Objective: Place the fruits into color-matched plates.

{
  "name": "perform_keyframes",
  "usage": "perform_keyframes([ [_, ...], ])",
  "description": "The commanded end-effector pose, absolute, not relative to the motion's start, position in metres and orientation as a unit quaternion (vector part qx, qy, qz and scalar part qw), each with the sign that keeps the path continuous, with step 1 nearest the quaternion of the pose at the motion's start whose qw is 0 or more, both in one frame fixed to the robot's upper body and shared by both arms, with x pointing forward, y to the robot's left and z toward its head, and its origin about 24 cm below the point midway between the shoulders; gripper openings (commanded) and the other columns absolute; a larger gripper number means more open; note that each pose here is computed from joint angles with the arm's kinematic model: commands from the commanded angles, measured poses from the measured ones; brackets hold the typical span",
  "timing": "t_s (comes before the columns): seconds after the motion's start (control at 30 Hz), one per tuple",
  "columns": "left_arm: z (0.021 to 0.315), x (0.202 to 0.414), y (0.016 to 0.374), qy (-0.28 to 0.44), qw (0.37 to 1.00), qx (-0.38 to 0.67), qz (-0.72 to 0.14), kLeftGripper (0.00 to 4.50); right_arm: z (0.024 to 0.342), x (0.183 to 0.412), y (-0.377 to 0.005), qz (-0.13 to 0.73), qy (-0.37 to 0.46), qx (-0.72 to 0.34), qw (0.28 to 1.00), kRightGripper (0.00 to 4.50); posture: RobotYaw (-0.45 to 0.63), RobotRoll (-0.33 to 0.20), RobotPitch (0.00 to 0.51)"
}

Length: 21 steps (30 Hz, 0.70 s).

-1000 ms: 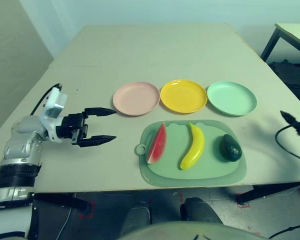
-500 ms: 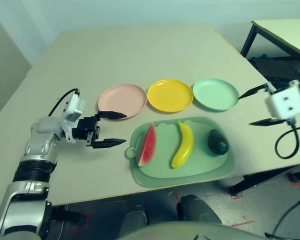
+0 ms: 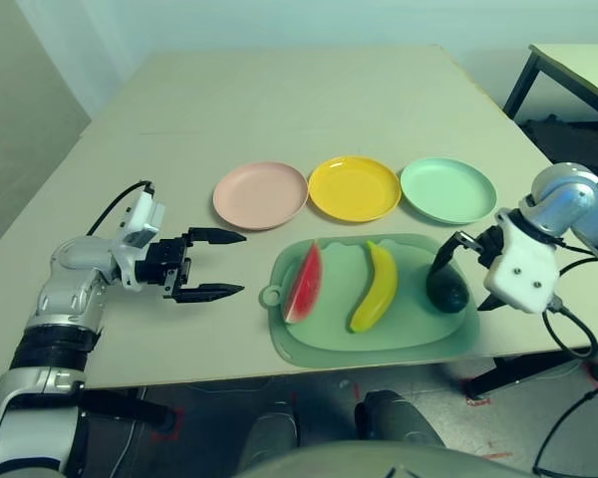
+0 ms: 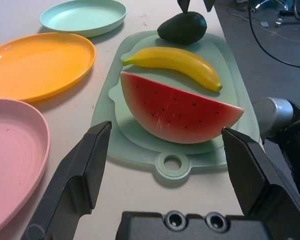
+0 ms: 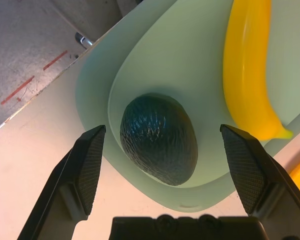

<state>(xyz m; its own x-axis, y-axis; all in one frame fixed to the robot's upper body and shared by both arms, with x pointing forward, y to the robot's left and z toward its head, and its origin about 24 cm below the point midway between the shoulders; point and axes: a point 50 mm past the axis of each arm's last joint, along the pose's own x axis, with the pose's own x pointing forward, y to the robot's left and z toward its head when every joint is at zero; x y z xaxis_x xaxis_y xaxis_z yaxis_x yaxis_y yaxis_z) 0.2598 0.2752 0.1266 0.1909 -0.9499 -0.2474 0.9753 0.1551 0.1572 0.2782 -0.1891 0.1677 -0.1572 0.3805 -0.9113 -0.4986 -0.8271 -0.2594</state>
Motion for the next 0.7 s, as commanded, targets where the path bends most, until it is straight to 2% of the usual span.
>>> perform_keyframes([
  [0.03, 0.129, 0.261, 0.271, 0.038, 0.752, 0.147, -0.641, 4.47, 0.161, 0.280, -0.181, 0.765, 0.049, -0.581, 0.273, 4.50, -0.11, 0.000, 0.039],
  [0.23, 0.129, 0.258, 0.264, 0.036, 0.742, 0.137, -0.655, 4.47, 0.151, 0.286, -0.174, 0.768, 0.059, -0.576, 0.274, 4.50, -0.11, 0.000, 0.037],
  [0.7, 0.134, 0.256, 0.260, 0.031, 0.734, 0.146, -0.662, 4.47, 0.138, 0.292, -0.184, 0.761, 0.097, -0.576, 0.282, 4.50, -0.10, 0.000, 0.039],
])
